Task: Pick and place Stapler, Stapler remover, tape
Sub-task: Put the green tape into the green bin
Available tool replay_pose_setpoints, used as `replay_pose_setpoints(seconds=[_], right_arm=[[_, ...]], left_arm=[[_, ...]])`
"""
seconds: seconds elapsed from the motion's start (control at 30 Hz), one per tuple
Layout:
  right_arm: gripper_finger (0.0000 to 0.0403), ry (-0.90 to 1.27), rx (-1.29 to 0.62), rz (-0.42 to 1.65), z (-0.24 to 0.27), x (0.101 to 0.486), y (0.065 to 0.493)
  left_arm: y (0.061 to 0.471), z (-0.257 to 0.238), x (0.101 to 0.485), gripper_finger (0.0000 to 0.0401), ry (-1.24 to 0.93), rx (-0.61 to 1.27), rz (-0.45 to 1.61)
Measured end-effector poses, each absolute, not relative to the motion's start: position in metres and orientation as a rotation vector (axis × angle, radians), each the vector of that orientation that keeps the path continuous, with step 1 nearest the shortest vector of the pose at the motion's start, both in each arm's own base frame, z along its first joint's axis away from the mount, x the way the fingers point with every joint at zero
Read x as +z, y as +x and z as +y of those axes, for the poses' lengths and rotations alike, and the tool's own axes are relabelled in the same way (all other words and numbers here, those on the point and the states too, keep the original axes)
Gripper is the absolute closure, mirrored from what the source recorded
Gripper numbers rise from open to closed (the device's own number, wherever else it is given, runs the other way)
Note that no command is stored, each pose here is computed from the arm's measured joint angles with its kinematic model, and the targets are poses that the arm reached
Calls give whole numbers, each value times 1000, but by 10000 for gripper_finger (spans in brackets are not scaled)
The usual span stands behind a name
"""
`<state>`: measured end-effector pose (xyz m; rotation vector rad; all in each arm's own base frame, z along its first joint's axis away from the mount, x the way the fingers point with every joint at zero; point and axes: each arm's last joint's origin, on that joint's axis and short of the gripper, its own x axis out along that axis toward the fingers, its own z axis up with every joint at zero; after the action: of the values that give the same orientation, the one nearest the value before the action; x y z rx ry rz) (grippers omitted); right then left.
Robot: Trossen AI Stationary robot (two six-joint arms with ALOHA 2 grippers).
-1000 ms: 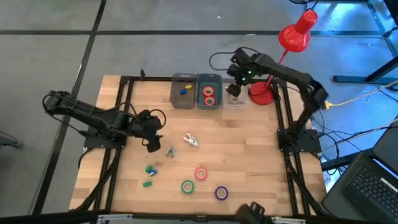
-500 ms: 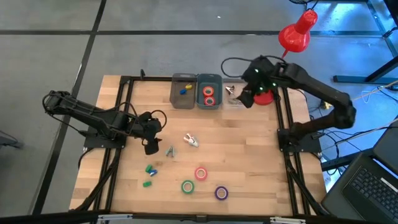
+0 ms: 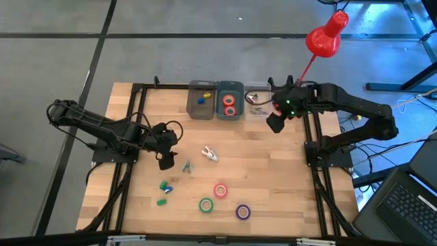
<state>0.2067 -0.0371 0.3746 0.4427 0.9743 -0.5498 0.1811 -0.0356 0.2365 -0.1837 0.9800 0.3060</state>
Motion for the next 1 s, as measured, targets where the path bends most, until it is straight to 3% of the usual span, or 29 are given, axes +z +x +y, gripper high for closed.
replay_pose_setpoints(seconds=[0.27,0.57,1.0], right_arm=[[89,362,-599,931,-26,376,210],[89,362,-597,881,-27,379,214],[89,385,-598,818,-28,382,218]], left_arm=[[193,-40,240,159,-28,137,918],[233,-52,227,159,184,-98,798],[294,-69,201,160,-59,-165,874]])
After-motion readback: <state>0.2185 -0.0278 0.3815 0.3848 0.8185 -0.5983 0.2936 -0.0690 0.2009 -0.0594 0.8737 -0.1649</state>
